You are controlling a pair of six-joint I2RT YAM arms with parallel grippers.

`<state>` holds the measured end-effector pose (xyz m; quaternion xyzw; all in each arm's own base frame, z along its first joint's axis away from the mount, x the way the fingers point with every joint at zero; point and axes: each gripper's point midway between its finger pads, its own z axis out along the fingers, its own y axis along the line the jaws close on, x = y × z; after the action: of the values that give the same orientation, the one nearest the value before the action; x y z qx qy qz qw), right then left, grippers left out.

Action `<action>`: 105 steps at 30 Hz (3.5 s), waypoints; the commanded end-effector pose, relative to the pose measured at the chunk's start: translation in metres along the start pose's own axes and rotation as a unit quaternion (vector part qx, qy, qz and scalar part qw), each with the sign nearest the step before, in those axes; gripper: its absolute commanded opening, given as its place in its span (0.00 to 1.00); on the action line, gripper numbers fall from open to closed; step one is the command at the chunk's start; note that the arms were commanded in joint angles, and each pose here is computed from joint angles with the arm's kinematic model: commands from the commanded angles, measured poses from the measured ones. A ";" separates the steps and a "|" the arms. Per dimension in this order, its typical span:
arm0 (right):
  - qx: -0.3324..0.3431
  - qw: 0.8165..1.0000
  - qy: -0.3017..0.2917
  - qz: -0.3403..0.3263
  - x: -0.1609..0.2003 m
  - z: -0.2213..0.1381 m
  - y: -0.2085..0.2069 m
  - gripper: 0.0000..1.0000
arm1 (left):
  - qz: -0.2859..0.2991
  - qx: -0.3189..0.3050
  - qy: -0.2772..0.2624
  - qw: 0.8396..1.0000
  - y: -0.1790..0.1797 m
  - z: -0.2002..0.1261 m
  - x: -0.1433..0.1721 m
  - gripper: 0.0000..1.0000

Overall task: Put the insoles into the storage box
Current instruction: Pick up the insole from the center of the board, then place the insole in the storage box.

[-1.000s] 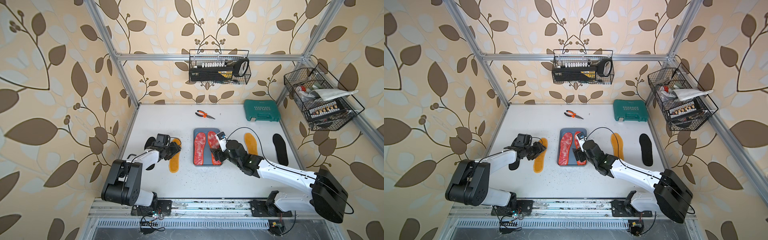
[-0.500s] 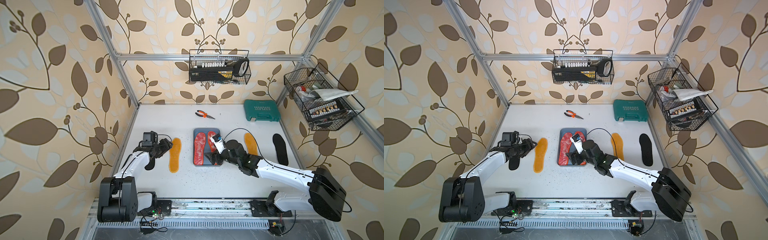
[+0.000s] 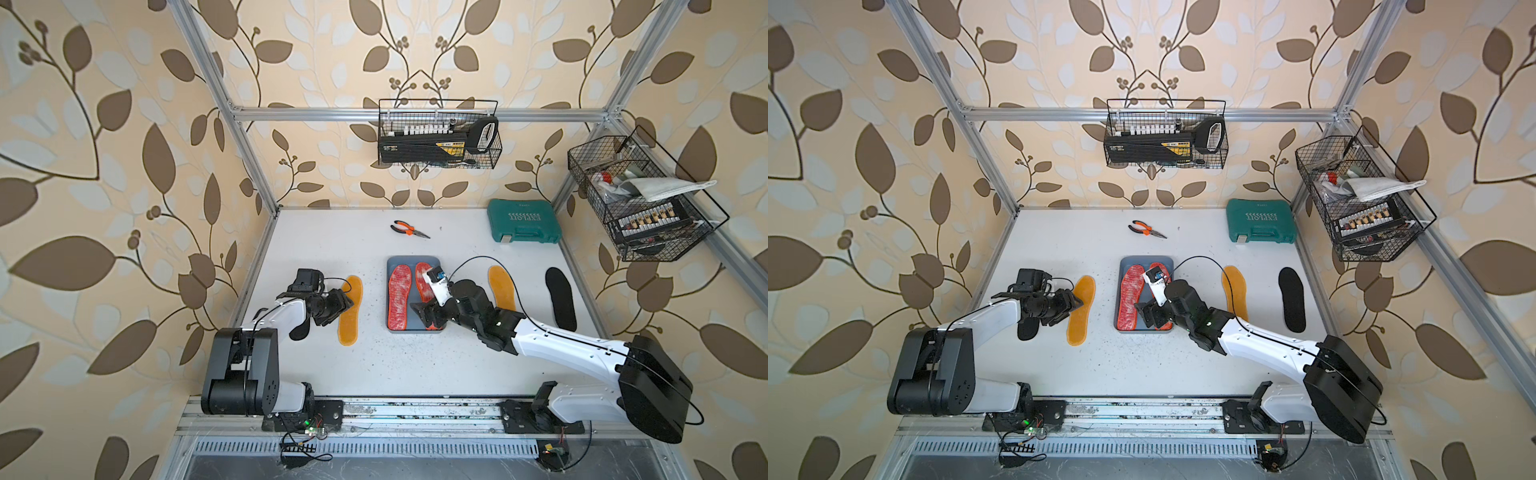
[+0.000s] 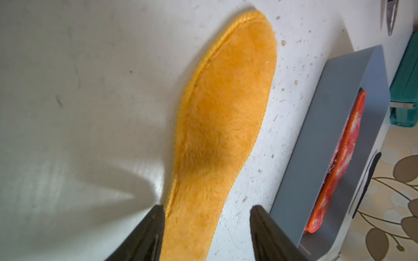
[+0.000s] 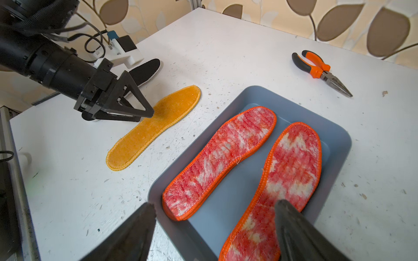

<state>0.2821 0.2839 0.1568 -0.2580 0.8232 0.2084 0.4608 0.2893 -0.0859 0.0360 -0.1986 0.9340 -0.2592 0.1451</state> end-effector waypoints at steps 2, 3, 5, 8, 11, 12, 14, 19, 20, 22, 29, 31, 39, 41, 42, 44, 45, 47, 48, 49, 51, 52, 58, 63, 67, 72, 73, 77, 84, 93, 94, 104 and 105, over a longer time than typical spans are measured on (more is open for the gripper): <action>0.007 1.000 -0.003 0.004 -0.004 -0.002 -0.001 0.85 | 0.024 -0.029 -0.001 0.999 0.002 0.006 0.000 0.62; 0.006 1.000 -0.004 0.004 -0.005 -0.002 -0.001 0.85 | 0.022 -0.043 0.009 0.999 0.006 0.012 0.003 0.61; 0.011 1.000 -0.004 0.004 -0.004 -0.002 -0.002 0.85 | 0.024 -0.059 0.013 0.998 0.008 0.014 0.003 0.56; 0.009 1.000 -0.004 0.005 -0.005 -0.002 -0.002 0.85 | 0.029 -0.073 0.004 0.997 0.009 0.017 0.002 0.42; 0.014 1.000 -0.005 0.005 -0.004 -0.002 -0.003 0.85 | 0.027 -0.098 0.001 0.995 0.014 0.017 0.000 0.22; 0.014 1.000 -0.005 0.006 -0.004 -0.003 -0.004 0.85 | 0.026 -0.104 0.000 0.994 0.016 0.018 0.000 0.16; 0.011 1.000 -0.007 0.005 -0.006 -0.003 -0.002 0.85 | 0.026 -0.114 -0.002 0.993 0.019 0.020 -0.003 0.13; 0.013 1.000 -0.004 0.005 -0.005 -0.002 -0.003 0.85 | 0.025 -0.122 0.000 0.992 0.020 0.022 -0.005 0.06; 0.013 1.000 -0.002 0.003 -0.004 -0.001 -0.003 0.85 | 0.026 -0.119 -0.002 0.993 0.018 0.021 -0.005 0.07; 0.021 1.000 0.001 0.002 -0.002 0.000 -0.006 0.85 | 0.029 -0.110 -0.009 0.994 0.012 0.016 -0.007 0.09; 0.025 1.000 0.009 0.002 0.001 0.005 -0.007 0.85 | 0.047 -0.080 -0.048 0.995 -0.009 -0.007 -0.018 0.27; 0.019 1.000 0.011 0.002 0.000 0.006 -0.004 0.85 | 0.049 -0.077 -0.063 0.994 -0.010 -0.009 -0.022 0.37; 0.026 1.000 0.007 0.001 0.000 0.002 -0.007 0.85 | 0.047 -0.062 -0.033 0.996 -0.014 0.015 -0.025 0.40; 0.025 1.000 0.003 0.001 -0.002 0.001 -0.007 0.85 | 0.043 -0.065 -0.030 0.997 -0.012 0.021 -0.025 0.39; 0.024 1.000 0.002 0.001 -0.003 0.000 -0.007 0.85 | 0.041 -0.066 -0.028 0.997 -0.010 0.023 -0.025 0.38; 0.027 1.000 0.001 0.000 -0.003 -0.001 -0.008 0.85 | 0.039 -0.072 -0.025 0.996 -0.007 0.027 -0.024 0.32; 0.027 1.000 0.000 0.001 -0.003 -0.001 -0.008 0.85 | 0.042 -0.075 -0.025 0.996 -0.007 0.028 -0.024 0.29; 0.024 1.000 -0.001 0.001 -0.004 -0.002 -0.007 0.85 | 0.048 -0.087 -0.025 0.995 -0.005 0.031 -0.021 0.19; 0.023 1.000 -0.001 0.001 -0.004 -0.001 -0.007 0.85 | 0.049 -0.092 -0.027 0.994 -0.004 0.031 -0.021 0.14; 0.026 1.000 -0.001 0.001 -0.004 -0.002 -0.008 0.85 | 0.047 -0.098 -0.026 0.994 -0.002 0.032 -0.020 0.09; 0.027 1.000 -0.001 0.002 -0.004 -0.002 -0.008 0.85 | 0.047 -0.103 -0.027 0.993 0.000 0.032 -0.020 0.01; 0.024 1.000 -0.001 0.002 -0.004 -0.002 -0.007 0.85 | 0.047 -0.104 -0.028 0.993 0.000 0.033 -0.020 0.00; 0.029 1.000 -0.003 0.003 -0.005 -0.002 -0.008 0.85 | 0.065 -0.072 -0.033 0.995 -0.016 0.023 -0.022 0.00; 0.044 0.999 -0.005 0.009 -0.006 -0.004 -0.014 0.85 | 0.101 -0.019 -0.056 0.993 -0.044 -0.002 -0.025 0.00; 0.068 0.998 -0.012 0.014 -0.007 -0.007 -0.023 0.85 | 0.112 0.012 -0.069 0.991 -0.059 -0.022 -0.026 0.00; 0.100 0.994 -0.025 0.025 -0.010 -0.016 -0.036 0.88 | 0.121 0.053 -0.072 0.989 -0.077 -0.039 -0.021 0.00; 0.110 0.993 -0.027 0.031 -0.009 -0.019 -0.041 0.90 | 0.123 0.062 -0.072 0.988 -0.082 -0.043 -0.021 0.00; 0.141 0.987 -0.047 0.063 -0.011 -0.031 -0.062 0.93 | 0.142 0.111 -0.068 0.981 -0.102 -0.055 -0.016 0.00; 0.164 0.972 -0.054 0.163 0.001 -0.044 -0.109 0.99 | 0.165 0.214 -0.037 0.962 -0.141 -0.068 -0.005 0.00; 0.186 0.963 -0.051 0.187 0.008 -0.046 -0.125 0.99 | 0.167 0.259 -0.027 0.951 -0.168 -0.056 -0.003 0.00; 0.188 0.963 -0.047 0.187 0.010 -0.045 -0.125 0.99 | 0.164 0.257 -0.024 0.952 -0.169 -0.052 -0.002 0.00; 0.189 0.963 -0.031 0.189 0.013 -0.037 -0.126 0.99 | 0.161 0.237 -0.012 0.958 -0.177 -0.022 -0.002 0.00; 0.188 0.964 -0.030 0.188 0.014 -0.036 -0.126 0.99 | 0.152 0.227 -0.002 0.962 -0.172 -0.010 -0.002 0.00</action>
<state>0.3290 0.1607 0.1514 -0.0019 0.8637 0.1393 0.4844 0.3219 -0.2083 0.1259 -0.0210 0.8780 -0.4334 0.2022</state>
